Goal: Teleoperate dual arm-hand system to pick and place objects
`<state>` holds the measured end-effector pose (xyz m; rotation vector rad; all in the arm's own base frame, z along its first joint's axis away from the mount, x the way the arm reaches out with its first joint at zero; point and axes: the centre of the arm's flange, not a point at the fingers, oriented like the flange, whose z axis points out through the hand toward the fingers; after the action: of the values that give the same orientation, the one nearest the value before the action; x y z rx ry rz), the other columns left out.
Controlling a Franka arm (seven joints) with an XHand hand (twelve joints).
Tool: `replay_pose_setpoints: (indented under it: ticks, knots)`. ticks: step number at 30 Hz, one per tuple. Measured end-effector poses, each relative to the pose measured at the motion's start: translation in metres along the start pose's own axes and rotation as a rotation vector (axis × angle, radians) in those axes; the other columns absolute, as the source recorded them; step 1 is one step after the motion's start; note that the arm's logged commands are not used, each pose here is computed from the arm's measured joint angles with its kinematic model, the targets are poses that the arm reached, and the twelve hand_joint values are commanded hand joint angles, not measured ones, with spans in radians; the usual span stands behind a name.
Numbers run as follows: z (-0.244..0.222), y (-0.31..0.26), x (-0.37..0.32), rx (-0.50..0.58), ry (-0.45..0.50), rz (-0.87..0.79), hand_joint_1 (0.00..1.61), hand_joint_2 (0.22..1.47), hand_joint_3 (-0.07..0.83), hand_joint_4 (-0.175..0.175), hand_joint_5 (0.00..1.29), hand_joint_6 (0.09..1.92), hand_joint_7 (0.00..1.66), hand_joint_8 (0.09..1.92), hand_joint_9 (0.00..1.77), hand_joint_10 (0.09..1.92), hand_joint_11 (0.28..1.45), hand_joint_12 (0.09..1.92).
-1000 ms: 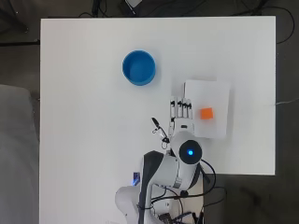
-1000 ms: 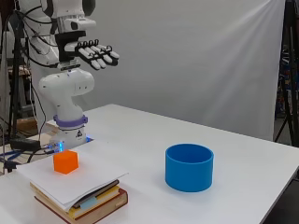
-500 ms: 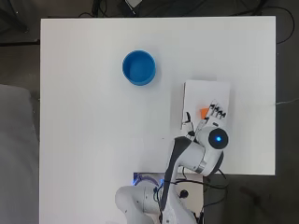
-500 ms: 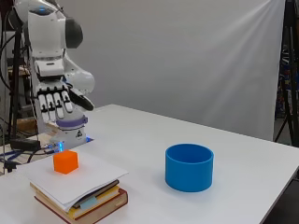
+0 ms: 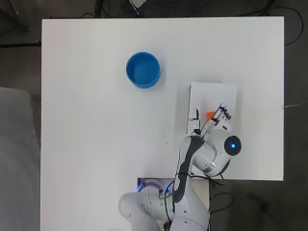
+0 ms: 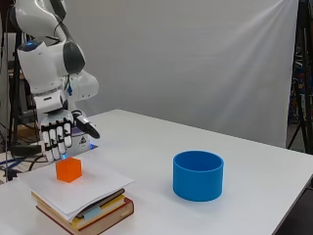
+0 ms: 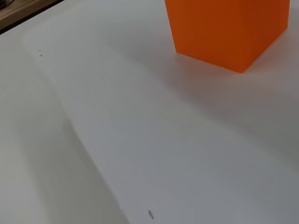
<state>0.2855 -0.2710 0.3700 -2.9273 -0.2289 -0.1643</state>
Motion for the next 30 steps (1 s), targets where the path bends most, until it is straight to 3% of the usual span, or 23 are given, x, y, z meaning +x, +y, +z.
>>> replay_pose_setpoints:
  ticks: [5,6,8,10,11,12,13,15,20,26,30]
  knots:
    - [0.016,0.011,-0.007,0.031,0.001,0.033,0.2,1.02,0.006,-0.085,0.02,0.09,0.2,0.09,0.37,0.09,0.46,0.09]
    - [0.017,0.01,-0.007,0.033,0.002,0.029,0.23,1.03,0.004,-0.069,0.1,0.09,0.23,0.09,0.39,0.09,0.47,0.09]
    - [0.023,0.009,-0.007,0.043,0.002,0.012,0.44,1.07,0.003,0.018,0.48,0.09,0.55,0.09,0.67,0.09,0.6,0.09]
    - [0.033,0.012,-0.011,0.069,-0.007,-0.011,0.58,1.08,0.001,0.063,0.67,0.09,0.74,0.09,0.85,0.09,0.68,0.09]
    - [0.038,0.014,-0.012,0.085,-0.011,-0.026,0.74,1.1,0.011,0.106,0.77,0.46,0.78,0.66,0.91,0.69,0.69,0.44]
    - [0.044,0.016,-0.014,0.109,-0.012,-0.043,0.85,1.13,0.016,0.138,0.82,0.79,0.91,1.21,1.07,1.23,0.77,0.99]
    - [0.048,0.017,-0.014,0.13,-0.004,-0.059,0.9,1.15,0.015,0.157,0.83,1.0,1.01,1.56,1.21,1.57,0.83,1.37]
    - [0.053,0.015,-0.014,0.162,0.018,-0.086,0.94,1.18,0.009,0.172,0.82,1.19,1.08,1.85,1.32,1.84,0.87,1.71]
    - [0.03,-0.004,0.002,0.175,0.069,-0.166,0.93,1.21,0.004,0.175,0.78,1.31,1.07,1.92,1.32,1.92,0.89,1.81]
    - [-0.028,-0.03,0.039,0.075,0.194,-0.42,0.92,1.22,0.003,0.175,0.75,1.36,0.98,1.92,1.22,1.92,0.85,1.78]
    - [-0.07,-0.058,0.062,0.012,0.242,-0.528,0.92,1.22,0.0,0.175,0.76,1.36,0.97,1.92,1.22,1.92,0.89,1.81]
